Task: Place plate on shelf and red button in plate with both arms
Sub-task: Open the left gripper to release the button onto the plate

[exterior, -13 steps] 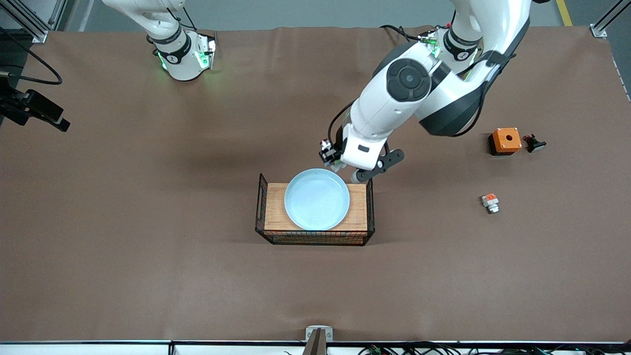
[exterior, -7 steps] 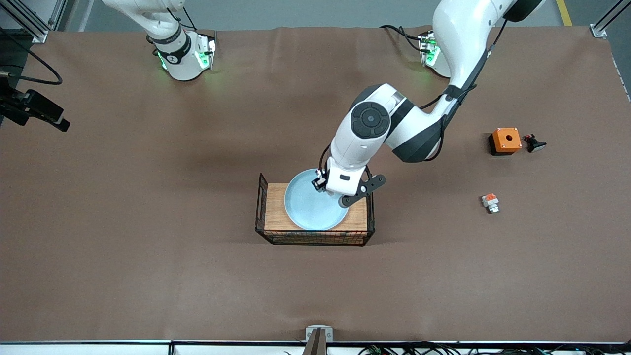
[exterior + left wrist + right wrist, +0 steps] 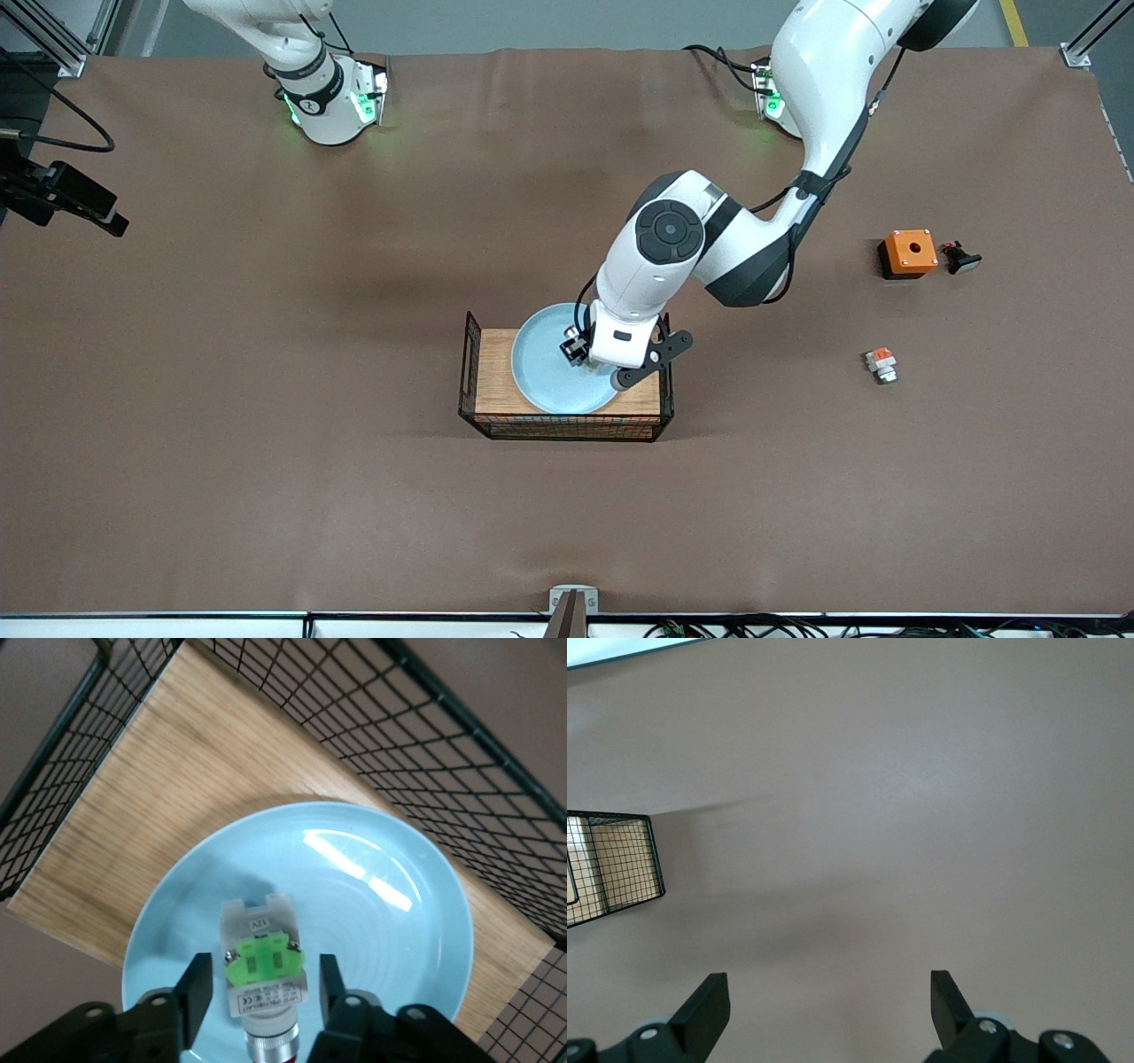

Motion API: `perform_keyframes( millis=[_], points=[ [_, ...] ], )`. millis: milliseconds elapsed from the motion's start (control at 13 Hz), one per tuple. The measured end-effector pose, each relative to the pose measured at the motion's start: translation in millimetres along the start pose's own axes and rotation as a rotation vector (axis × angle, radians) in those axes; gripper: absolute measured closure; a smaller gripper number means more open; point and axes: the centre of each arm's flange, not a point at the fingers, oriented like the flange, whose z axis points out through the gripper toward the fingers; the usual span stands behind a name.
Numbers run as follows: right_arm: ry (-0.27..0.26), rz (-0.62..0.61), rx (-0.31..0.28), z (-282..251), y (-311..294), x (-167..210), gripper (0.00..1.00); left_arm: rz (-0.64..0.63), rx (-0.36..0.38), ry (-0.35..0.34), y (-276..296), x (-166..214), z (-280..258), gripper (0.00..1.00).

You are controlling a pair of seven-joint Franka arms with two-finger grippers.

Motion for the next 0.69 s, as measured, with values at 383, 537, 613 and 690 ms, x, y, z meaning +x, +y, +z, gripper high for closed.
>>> perform_keyframes(
  millis=[383,537,613,690],
  points=[
    [-0.001,-0.001,0.0,0.4,-0.1,0.1,0.0,-0.016,0.025,0.04,-5.6,26.9,-65.8,0.0],
    [-0.003,-0.002,0.0,1.0,-0.6,0.2,0.0,0.003,0.053,0.074,-25.4,51.0,-135.4,0.0],
    [-0.003,-0.003,0.0,1.1,-0.9,0.3,0.0,0.033,0.085,0.084,-43.7,67.2,-170.2,0.0],
    [-0.003,-0.003,0.0,1.2,-1.0,0.3,0.0,0.084,0.122,0.083,-63.5,81.7,-199.1,0.0]
  ],
)
